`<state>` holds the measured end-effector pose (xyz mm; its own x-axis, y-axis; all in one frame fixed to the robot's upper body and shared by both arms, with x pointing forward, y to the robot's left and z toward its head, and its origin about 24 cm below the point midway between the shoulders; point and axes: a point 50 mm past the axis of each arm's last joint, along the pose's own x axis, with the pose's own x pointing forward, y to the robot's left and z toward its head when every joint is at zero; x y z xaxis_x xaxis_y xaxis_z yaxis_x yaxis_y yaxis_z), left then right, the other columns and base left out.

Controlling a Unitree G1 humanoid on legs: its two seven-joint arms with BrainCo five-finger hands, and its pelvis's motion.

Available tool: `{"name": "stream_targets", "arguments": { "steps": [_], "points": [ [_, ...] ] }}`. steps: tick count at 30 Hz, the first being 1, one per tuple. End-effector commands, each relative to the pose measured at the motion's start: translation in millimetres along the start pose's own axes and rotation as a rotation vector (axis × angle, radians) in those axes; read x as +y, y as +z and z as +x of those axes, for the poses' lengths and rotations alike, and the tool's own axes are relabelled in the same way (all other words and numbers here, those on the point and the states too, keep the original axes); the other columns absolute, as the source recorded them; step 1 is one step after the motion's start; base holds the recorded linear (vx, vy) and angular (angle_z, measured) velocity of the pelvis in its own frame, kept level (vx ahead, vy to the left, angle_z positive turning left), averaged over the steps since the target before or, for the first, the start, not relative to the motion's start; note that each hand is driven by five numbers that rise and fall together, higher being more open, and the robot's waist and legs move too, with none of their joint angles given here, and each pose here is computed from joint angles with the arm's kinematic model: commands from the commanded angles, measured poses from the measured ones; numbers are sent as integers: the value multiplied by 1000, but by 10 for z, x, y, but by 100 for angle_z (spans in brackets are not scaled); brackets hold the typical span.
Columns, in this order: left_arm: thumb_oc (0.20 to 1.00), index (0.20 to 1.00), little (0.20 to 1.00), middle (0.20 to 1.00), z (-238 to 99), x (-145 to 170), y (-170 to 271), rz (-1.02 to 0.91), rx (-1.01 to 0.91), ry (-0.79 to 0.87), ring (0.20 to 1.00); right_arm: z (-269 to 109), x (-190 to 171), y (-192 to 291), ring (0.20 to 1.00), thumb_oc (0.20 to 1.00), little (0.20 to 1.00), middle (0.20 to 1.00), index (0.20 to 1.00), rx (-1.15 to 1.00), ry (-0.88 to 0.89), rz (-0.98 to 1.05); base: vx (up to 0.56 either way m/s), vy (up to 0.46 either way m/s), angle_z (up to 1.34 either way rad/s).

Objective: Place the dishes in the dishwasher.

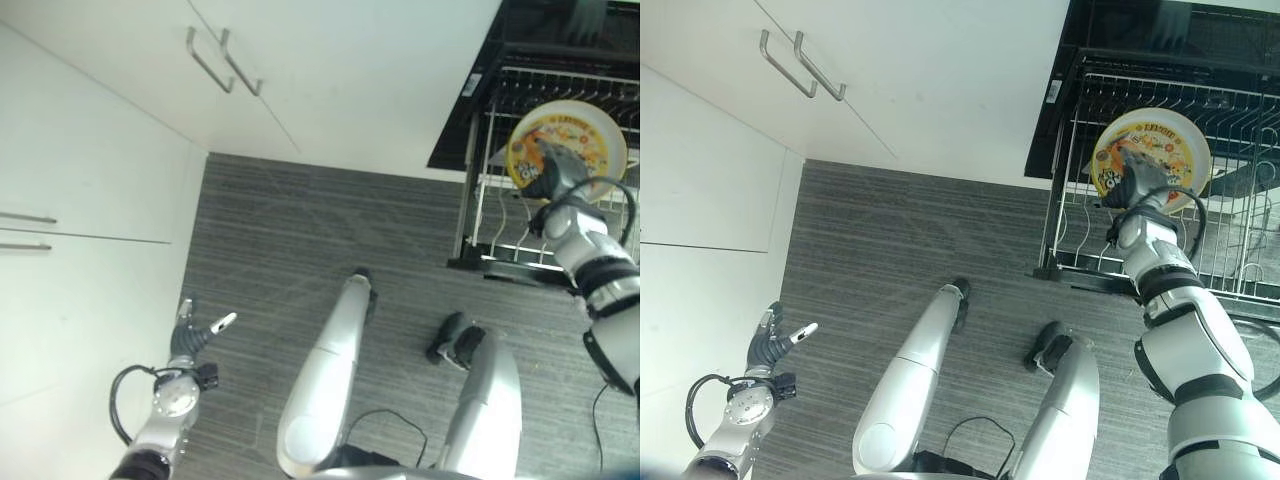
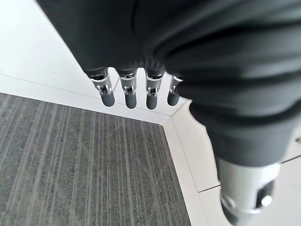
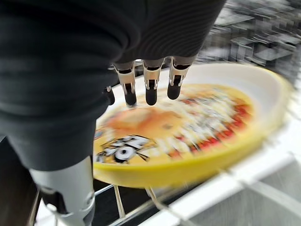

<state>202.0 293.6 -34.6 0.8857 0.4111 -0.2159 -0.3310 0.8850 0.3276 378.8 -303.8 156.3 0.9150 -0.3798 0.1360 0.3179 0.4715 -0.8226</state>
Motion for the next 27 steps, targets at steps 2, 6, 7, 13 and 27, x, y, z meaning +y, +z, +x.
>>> {"name": "stream_targets", "arguments": {
  "steps": [2,6,7,13,27],
  "points": [
    [1000,1000,1000,1000,-128,270,-139,23,48,85,1000,-171,180,-215,1000,1000,1000,1000,1000,95,134,385,62,-11,-6],
    [1000,1000,1000,1000,-191,303,-194,31,74,108,1000,-281,239,-83,1000,1000,1000,1000,1000,44,217,641,50,-16,-7],
    [1000,1000,1000,1000,-208,301,-212,35,82,113,1000,-312,246,-23,1000,1000,1000,1000,1000,21,233,716,62,-27,-10],
    [1000,1000,1000,1000,-285,216,-329,31,124,137,1000,-416,49,195,1000,1000,1000,1000,1000,-97,50,1194,32,-9,-10],
    [1000,1000,1000,1000,-527,134,-706,12,273,230,1000,-1073,430,-144,1000,1000,1000,1000,1000,20,130,1519,27,7,-10]
  ]
}}
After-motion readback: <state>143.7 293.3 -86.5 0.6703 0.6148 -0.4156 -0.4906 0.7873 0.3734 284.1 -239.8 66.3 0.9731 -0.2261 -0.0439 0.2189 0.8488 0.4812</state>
